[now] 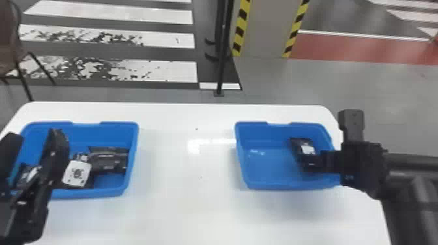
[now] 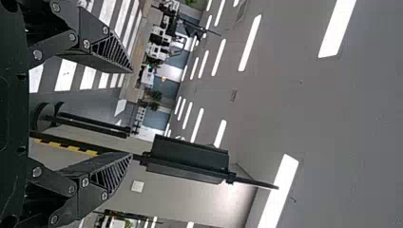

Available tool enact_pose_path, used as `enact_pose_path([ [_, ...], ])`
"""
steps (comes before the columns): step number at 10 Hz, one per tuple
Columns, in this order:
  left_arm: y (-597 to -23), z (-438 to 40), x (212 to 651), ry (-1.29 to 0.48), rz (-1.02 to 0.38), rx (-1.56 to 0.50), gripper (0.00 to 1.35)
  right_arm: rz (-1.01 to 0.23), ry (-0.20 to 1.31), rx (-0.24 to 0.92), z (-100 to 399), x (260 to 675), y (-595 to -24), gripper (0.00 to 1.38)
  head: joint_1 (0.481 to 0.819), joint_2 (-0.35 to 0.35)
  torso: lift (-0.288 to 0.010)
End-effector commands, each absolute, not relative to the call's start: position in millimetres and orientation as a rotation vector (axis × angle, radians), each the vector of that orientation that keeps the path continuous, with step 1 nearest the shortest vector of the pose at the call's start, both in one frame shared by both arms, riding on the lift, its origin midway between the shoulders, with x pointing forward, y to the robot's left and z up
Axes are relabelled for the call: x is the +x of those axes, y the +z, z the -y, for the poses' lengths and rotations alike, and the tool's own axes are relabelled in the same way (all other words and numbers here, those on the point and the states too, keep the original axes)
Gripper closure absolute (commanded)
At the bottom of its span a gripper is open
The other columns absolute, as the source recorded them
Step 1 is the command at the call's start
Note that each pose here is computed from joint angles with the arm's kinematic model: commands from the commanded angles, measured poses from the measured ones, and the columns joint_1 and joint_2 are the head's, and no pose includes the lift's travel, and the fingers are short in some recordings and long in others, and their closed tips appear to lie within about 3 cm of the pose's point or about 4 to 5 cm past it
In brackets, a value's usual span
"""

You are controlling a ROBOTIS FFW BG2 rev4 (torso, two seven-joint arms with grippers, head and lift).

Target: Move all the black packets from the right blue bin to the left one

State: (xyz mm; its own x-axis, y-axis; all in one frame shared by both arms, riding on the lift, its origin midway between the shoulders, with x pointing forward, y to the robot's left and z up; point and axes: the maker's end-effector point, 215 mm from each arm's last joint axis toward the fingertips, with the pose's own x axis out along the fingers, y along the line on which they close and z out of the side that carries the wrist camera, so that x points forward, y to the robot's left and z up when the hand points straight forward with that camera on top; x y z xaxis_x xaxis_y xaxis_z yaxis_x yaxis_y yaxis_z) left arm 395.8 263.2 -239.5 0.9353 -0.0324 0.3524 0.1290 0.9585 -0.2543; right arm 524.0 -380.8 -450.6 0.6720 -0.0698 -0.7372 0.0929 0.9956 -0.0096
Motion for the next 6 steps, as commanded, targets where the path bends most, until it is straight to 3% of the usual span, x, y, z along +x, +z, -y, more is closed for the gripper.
enact_pose_path([
  [1, -239.1, -261.4, 396.5, -0.088, 0.353, -0.278, 0.45, -0.862, -0.092, 0.037, 381.5, 526.0, -464.3, 0.27, 0.695, -0.142, -0.14],
  [3, -241.8, -260.2, 397.1, -0.089, 0.346, -0.28, 0.45, -0.866, -0.081, 0.047, 379.6, 529.2, -476.2, 0.28, 0.695, -0.144, -0.14],
  [4, -241.4, -261.0, 396.4, -0.088, 0.346, -0.279, 0.46, -0.866, -0.083, 0.046, 380.2, 529.1, -476.2, 0.35, 0.695, -0.144, -0.14],
  [6, -243.5, -262.1, 395.9, -0.086, 0.342, -0.277, 0.46, -0.873, -0.086, 0.058, 383.4, 528.3, -484.9, 0.92, 0.695, -0.144, -0.14],
])
